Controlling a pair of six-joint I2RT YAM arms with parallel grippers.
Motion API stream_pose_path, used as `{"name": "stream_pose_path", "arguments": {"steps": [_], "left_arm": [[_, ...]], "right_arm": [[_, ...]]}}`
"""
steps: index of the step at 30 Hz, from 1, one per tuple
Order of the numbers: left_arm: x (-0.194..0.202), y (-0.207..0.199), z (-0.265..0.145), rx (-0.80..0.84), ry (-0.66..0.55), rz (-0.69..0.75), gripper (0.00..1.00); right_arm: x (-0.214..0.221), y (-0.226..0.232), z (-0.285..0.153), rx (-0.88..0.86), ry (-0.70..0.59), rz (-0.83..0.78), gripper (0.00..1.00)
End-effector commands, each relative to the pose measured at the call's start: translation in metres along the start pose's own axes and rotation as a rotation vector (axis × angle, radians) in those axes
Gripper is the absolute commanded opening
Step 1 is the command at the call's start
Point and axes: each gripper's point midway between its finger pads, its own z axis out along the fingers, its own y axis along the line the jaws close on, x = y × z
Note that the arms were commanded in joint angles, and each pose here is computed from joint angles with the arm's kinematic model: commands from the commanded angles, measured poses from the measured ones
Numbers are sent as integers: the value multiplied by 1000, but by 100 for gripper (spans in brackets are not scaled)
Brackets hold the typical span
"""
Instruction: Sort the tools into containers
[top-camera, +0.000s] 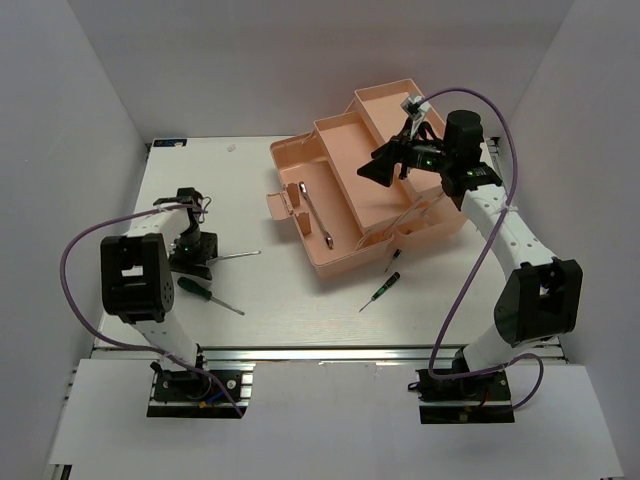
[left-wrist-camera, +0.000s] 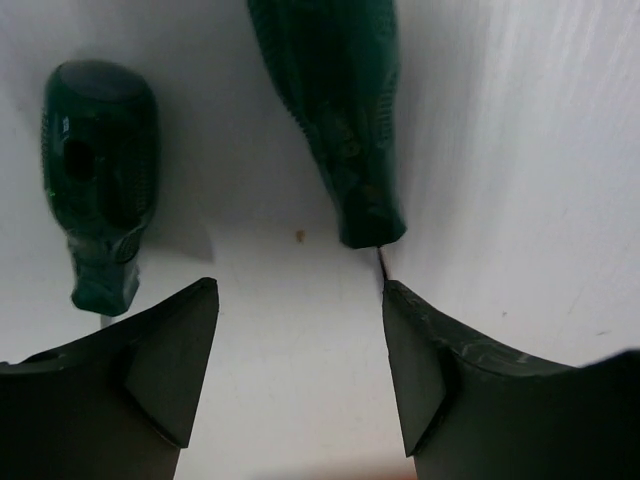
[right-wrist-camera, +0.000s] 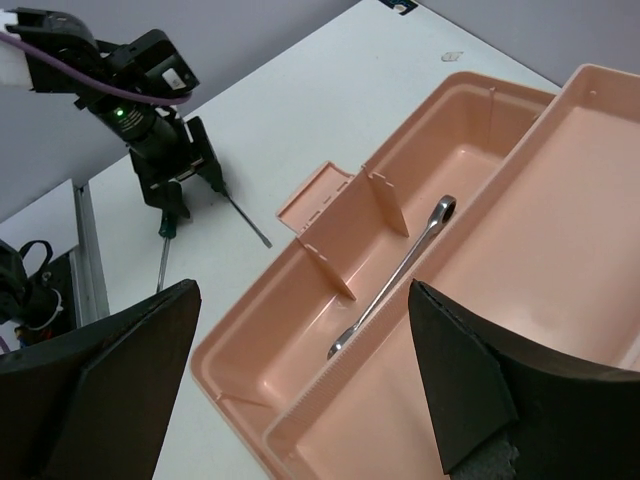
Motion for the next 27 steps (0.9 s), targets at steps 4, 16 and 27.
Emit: {"name": "stream_pose_path", "arguments": {"steps": [4,16,27], "left_arm": [[-25,-18,9,-44,-111,12,77],[-40,-22,31,-107,-116,14,37],[-13,-42,-7,164,-1,212,0]], "right_arm": [[-9,17,-7,-48,-21,-49,89],[-9,19,-23,-32,-23,-68,89],[-7,13,-30,-17,-17,-76,89]]}}
